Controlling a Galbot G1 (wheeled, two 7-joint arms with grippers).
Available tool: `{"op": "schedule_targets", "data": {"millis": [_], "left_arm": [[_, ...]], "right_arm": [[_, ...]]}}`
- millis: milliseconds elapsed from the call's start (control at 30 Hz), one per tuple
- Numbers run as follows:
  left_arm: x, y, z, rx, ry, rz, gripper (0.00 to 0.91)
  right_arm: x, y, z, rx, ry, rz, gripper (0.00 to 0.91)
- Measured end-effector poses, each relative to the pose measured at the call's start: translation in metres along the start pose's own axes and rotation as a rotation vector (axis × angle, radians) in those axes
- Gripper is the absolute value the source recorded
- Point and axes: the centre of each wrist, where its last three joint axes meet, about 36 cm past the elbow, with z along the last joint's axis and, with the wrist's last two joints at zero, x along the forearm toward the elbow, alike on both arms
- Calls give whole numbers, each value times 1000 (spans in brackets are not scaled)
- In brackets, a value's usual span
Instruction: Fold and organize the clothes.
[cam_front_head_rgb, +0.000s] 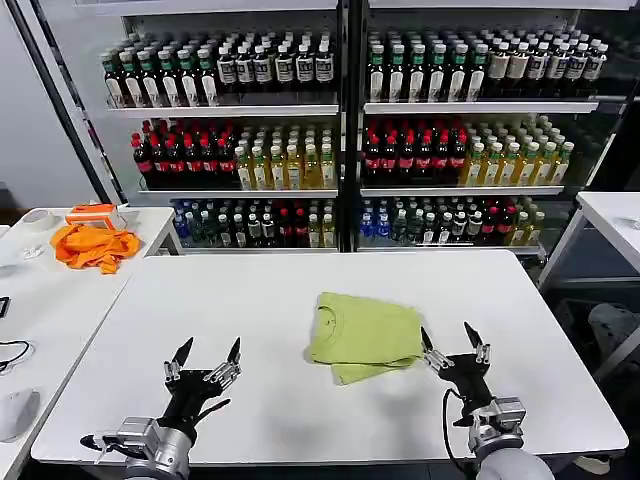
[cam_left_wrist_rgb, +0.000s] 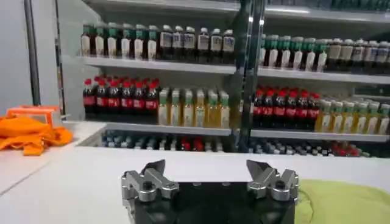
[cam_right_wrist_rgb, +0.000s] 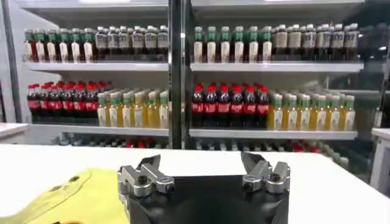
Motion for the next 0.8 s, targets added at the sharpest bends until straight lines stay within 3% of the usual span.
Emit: {"op": "schedule_targets", "data": {"millis": [800], "left_arm": [[20,-9,-7,-15,-16,-7,907]], "right_arm": [[34,5,-22,50,-17,14,907]]}}
